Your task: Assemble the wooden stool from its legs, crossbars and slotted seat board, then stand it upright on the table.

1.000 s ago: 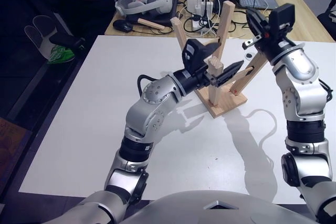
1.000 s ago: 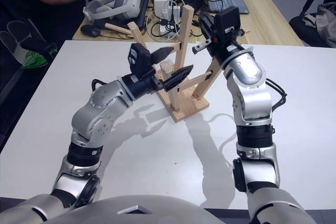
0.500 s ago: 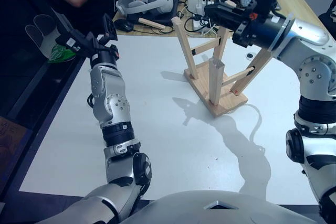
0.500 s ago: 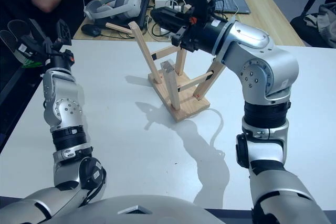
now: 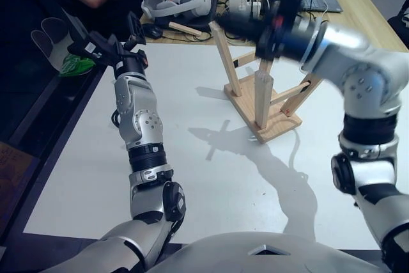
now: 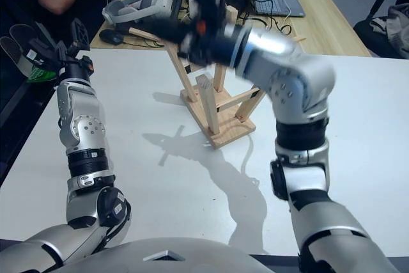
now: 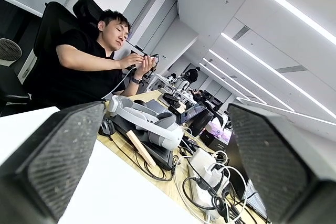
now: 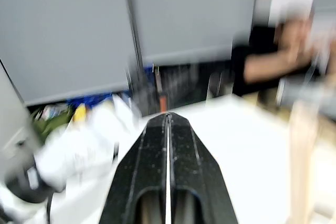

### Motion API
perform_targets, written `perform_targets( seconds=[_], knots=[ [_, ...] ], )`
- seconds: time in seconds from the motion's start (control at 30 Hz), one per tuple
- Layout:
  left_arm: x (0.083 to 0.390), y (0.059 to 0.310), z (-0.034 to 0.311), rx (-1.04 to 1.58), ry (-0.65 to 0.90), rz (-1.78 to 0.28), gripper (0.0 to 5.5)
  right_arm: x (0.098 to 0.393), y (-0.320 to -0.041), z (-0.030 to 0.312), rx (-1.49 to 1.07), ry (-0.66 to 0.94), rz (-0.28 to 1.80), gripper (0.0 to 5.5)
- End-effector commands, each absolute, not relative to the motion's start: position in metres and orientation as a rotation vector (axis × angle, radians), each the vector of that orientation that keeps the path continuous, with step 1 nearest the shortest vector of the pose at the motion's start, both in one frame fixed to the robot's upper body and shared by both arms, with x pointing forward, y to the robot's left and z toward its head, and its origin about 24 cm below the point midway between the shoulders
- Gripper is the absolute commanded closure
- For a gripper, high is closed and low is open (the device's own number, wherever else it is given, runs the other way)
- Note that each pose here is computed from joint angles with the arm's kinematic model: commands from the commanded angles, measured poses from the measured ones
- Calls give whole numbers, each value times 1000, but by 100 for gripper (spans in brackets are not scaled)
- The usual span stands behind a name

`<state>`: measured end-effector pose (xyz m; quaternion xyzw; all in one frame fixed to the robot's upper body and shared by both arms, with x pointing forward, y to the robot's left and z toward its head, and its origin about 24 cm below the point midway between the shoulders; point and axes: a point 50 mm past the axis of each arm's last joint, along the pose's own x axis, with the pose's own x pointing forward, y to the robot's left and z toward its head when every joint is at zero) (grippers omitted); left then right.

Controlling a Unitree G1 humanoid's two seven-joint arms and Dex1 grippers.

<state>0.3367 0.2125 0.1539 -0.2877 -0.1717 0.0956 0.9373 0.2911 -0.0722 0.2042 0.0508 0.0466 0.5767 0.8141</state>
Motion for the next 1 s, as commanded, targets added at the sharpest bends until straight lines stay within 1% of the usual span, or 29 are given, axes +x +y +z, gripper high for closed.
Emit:
perform_targets(
  seconds=[0.03,0.17,0.23,0.3,0.4,0.5,0.57,0.63,0.7,0.77,0.83,0.93,0.97,1.0],
  knots=[
    [338,210,158,-589,-338,175,119,287,-86,133,82,410,1072,550],
    [339,210,158,-590,-327,165,119,296,-77,150,99,305,1041,550],
    [339,210,157,-588,-324,157,119,300,-73,170,119,193,1032,550],
    [340,210,156,-587,-322,149,119,305,-74,199,122,47,1000,550],
    [341,208,156,-583,-321,135,119,314,-87,246,61,-167,885,550],
    [342,207,155,-580,-321,136,119,326,-119,287,-71,-345,623,550],
    [341,208,155,-581,-324,140,119,338,-149,298,-128,-361,389,550],
    [341,208,155,-581,-324,134,119,347,-175,294,-160,-331,200,550],
    [340,208,154,-582,-323,127,119,349,-194,288,-167,-311,63,550],
    [339,208,154,-582,-323,125,119,350,-207,288,-163,-319,-35,550],
    [339,208,154,-581,-322,124,119,350,-214,295,-164,-354,-86,550],
    [339,208,153,-580,-318,121,119,352,-216,303,-164,-393,-82,550],
    [340,208,153,-580,-317,122,119,353,-216,299,-151,-374,-70,550],
    [340,208,153,-580,-316,122,119,355,-216,288,-112,-317,-55,550]
  ],
)
